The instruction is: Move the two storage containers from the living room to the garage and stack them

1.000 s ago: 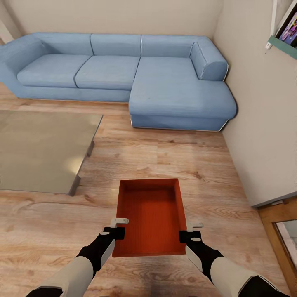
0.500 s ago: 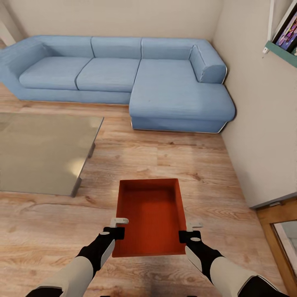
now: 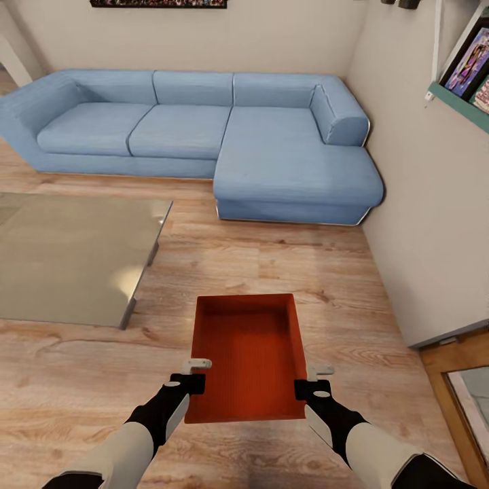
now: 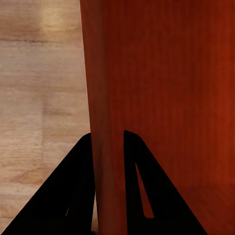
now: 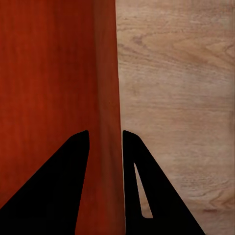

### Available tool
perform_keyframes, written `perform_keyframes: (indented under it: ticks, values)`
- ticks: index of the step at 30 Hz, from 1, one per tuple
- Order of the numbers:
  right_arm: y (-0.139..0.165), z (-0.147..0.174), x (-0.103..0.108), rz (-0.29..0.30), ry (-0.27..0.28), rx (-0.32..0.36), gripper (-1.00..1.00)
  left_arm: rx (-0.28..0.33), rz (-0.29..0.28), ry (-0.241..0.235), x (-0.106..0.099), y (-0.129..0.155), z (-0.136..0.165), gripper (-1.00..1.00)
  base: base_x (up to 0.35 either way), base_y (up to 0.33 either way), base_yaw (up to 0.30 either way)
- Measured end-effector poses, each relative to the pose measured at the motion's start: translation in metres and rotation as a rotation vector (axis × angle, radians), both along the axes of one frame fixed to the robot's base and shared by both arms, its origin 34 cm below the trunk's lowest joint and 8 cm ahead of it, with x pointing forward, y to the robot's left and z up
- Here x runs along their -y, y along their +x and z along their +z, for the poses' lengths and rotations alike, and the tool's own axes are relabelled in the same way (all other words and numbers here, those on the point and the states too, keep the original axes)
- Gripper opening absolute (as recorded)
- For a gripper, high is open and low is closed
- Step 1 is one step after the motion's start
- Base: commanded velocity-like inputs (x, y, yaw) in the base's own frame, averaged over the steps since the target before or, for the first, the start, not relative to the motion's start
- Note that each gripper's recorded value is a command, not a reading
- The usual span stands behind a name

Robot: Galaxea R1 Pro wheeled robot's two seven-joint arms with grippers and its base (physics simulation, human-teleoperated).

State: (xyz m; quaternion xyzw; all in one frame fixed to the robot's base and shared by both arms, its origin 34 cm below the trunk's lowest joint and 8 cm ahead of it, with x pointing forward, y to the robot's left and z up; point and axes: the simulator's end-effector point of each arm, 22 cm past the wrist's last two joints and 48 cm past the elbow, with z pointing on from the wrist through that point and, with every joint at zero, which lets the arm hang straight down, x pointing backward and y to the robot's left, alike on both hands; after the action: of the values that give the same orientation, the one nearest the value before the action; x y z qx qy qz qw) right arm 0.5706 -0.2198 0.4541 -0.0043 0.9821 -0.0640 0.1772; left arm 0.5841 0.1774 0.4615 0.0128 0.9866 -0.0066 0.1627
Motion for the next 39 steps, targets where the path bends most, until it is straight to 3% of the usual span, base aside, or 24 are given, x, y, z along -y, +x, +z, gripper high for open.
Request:
perform_keyframes:
  ticks: [21,39]
  values:
    - [0.012,0.012,0.000,0.002,-0.002,0.030,-1.00,0.031,0.001,0.000,0.000,0.011,0.012,-1.00,0.000,0.000,0.000]
    - [0.022,0.049,0.000,0.001,-0.001,0.059,-1.00,0.059,0.000,0.000,0.000,0.021,0.050,-1.00,0.000,0.000,0.000]
